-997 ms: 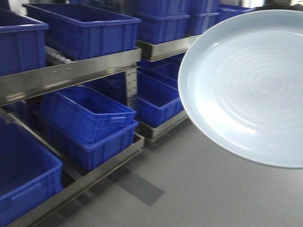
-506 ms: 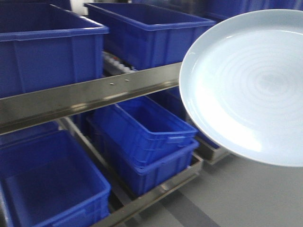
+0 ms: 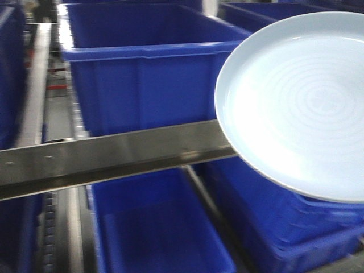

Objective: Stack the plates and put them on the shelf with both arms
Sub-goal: 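Carry the plate stack in the right gripper up to the blue crate shelf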

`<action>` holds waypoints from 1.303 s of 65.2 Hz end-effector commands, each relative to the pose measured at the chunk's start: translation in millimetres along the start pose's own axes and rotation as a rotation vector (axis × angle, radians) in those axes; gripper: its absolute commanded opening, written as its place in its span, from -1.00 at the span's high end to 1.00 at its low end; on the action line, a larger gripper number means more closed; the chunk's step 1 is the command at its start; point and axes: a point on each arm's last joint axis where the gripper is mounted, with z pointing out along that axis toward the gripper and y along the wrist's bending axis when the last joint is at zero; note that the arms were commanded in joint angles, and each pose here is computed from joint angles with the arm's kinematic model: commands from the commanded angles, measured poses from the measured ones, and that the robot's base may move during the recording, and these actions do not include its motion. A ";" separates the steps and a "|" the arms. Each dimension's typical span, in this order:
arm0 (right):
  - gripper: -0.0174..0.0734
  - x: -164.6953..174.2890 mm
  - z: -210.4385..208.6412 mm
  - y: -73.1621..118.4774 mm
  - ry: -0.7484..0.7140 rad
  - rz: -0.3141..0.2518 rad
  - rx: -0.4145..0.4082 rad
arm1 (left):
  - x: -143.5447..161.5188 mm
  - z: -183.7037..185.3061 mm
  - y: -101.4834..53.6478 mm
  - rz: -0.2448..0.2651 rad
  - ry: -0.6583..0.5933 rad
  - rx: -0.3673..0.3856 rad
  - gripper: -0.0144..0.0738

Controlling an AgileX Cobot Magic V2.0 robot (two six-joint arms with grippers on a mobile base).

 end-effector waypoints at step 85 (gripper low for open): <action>0.51 -18.9 -3.8 1.9 -0.128 -0.004 -0.010 | -17.4 -2.1 -1.3 -0.007 -0.112 0.006 0.48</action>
